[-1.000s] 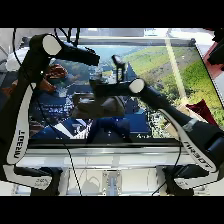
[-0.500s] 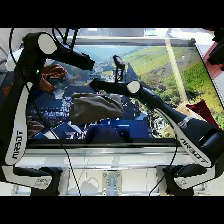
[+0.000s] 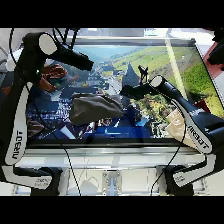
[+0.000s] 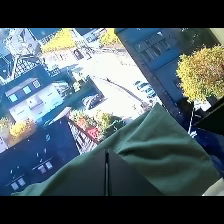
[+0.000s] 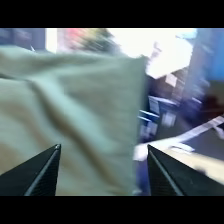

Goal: Fold the shirts.

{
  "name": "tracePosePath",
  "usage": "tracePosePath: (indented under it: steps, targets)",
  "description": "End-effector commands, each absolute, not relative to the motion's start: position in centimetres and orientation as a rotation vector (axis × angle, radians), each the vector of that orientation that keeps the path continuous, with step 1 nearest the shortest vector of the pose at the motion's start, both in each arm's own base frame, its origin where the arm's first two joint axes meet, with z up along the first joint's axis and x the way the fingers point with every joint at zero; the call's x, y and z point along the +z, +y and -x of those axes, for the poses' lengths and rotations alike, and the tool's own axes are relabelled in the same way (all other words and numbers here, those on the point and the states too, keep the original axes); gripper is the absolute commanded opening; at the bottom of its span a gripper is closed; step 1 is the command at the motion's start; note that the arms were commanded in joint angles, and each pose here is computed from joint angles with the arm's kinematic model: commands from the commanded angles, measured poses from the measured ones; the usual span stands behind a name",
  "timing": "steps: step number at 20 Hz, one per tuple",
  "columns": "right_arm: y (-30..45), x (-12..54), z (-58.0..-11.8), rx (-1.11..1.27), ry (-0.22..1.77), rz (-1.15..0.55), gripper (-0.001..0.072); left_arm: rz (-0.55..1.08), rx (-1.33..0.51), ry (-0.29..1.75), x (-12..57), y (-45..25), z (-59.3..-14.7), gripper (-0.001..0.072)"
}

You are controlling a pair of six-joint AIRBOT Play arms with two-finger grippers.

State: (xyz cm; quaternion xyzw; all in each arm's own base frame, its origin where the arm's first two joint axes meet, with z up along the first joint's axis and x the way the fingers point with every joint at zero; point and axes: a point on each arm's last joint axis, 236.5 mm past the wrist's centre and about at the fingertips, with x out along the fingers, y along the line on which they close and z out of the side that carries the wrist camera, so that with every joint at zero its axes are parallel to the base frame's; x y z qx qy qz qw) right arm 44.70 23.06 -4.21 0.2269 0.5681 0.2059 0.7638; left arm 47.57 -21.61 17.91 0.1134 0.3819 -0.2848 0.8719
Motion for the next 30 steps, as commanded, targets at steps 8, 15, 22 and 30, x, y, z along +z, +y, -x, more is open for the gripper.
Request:
tracePosePath:
  steps: [8,15,22,30]
  targets:
    - [28.8,-10.0,-43.8,0.578,1.289,-0.653,0.0591,-0.238,-0.591,0.794,18.0,-21.5,-47.7,0.0014]
    - [32.4,-6.9,-43.5,0.73,1.228,-0.602,0.0027,-0.243,-0.588,0.798,17.9,-21.4,-47.7,0.0014]
    - [21.6,3.9,-49.0,0.617,1.03,-0.487,0.0026,-0.271,-0.563,0.803,17.6,-20.6,-47.9,0.0014]
    - [-4.2,10.4,-41.7,0.057,1.11,-0.364,0.0025,-0.271,-0.563,0.802,17.6,-20.6,-47.9,0.0014]
